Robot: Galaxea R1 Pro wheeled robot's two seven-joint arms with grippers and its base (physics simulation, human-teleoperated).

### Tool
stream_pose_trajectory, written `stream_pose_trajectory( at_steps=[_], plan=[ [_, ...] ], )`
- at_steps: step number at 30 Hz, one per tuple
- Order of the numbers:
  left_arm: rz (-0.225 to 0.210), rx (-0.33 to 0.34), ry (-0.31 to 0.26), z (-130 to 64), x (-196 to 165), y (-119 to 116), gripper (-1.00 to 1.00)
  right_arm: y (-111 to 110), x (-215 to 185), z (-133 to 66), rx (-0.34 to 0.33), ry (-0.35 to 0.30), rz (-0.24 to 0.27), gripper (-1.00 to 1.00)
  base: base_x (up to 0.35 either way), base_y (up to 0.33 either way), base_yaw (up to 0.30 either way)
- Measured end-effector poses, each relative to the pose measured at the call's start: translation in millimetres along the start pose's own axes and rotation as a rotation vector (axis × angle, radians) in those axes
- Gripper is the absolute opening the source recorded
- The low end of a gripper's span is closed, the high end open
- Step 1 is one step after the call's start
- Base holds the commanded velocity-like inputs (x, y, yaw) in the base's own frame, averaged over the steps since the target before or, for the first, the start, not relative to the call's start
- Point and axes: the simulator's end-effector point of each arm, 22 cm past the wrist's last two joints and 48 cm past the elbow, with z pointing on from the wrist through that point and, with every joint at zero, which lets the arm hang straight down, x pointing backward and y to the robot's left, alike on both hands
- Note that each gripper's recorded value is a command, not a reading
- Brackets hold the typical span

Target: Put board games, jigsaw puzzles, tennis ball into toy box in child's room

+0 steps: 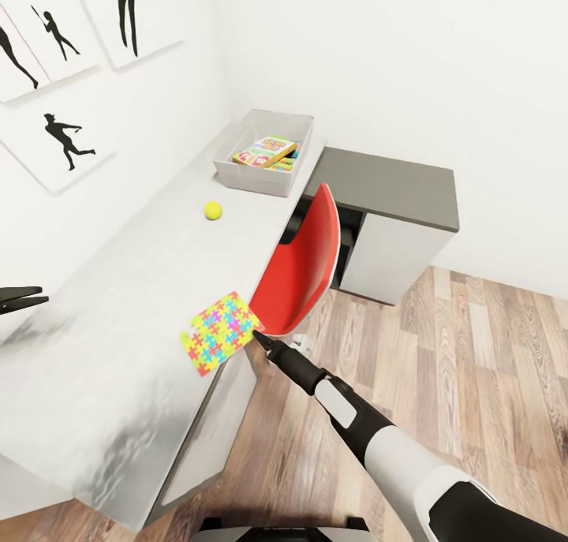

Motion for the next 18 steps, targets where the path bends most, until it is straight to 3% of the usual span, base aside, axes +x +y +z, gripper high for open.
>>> stream_pose_trajectory(
  at_steps=[18],
  plan=[
    [-0.001,-0.002,0.0,-1.1,-0.6,0.2,1.0,0.2,0.1,0.1,-0.001,0.001,0.001,1.0,0.006,0.047,0.0]
  ],
)
